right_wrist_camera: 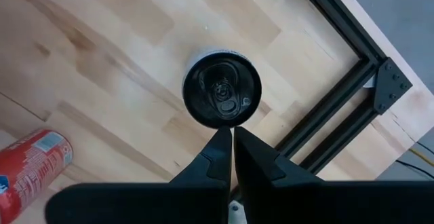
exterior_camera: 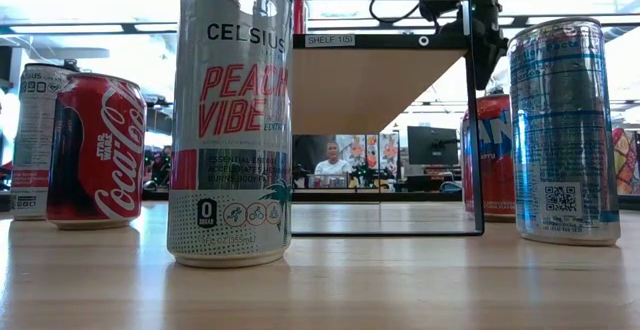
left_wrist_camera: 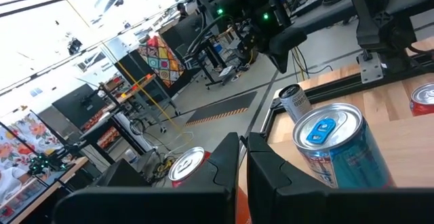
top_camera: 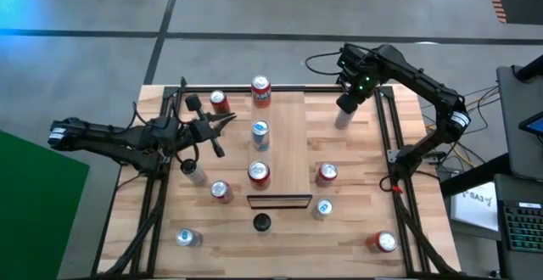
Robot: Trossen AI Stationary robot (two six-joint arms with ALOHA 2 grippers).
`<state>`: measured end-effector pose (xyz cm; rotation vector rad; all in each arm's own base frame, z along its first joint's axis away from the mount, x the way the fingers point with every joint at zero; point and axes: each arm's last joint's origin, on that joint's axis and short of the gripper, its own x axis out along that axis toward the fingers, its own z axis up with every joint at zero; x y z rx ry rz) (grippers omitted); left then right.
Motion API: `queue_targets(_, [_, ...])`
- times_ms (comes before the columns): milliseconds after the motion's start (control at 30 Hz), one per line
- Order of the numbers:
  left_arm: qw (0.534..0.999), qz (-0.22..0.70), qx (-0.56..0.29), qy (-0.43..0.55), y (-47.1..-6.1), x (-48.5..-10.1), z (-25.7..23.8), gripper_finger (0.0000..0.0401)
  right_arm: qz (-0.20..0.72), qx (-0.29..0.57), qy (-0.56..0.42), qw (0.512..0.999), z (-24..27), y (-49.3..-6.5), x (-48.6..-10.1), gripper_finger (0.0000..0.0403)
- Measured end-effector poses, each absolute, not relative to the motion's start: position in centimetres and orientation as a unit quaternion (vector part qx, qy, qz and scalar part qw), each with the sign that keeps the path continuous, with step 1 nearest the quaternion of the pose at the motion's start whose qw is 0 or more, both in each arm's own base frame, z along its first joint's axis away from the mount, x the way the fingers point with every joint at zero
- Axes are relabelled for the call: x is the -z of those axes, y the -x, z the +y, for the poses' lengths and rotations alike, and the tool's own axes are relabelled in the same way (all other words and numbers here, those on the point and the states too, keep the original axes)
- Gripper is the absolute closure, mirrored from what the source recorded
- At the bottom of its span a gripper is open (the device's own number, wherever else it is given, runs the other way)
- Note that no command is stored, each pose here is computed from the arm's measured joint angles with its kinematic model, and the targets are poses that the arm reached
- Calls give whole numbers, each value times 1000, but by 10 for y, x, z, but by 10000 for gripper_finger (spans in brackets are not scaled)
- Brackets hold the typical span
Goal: Place canned beverage on shelf
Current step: Put the white and pink soda can on the top right shelf
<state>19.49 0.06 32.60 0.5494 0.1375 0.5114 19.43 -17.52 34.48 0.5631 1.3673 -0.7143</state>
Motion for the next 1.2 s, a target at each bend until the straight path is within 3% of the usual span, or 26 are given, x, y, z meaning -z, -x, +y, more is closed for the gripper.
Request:
queue_targets(367, [928, 67, -250, -268, -195, -326, 1, 401, 598, 331, -269, 679, -176, -195, -345, 378])
queue_targets(500, [928, 67, -250, -268, -195, -326, 1, 401, 592, 340, -278, 676, -176, -195, -345, 336])
queue_targets(800, [928, 67, -250, -268, -195, -326, 1, 401, 583, 357, -299, 666, -178, -197, -343, 201])
queue_targets(1200, [928, 70, -249, -269, -195, -326, 1, 401, 628, 322, -303, 641, -193, -216, -315, 119])
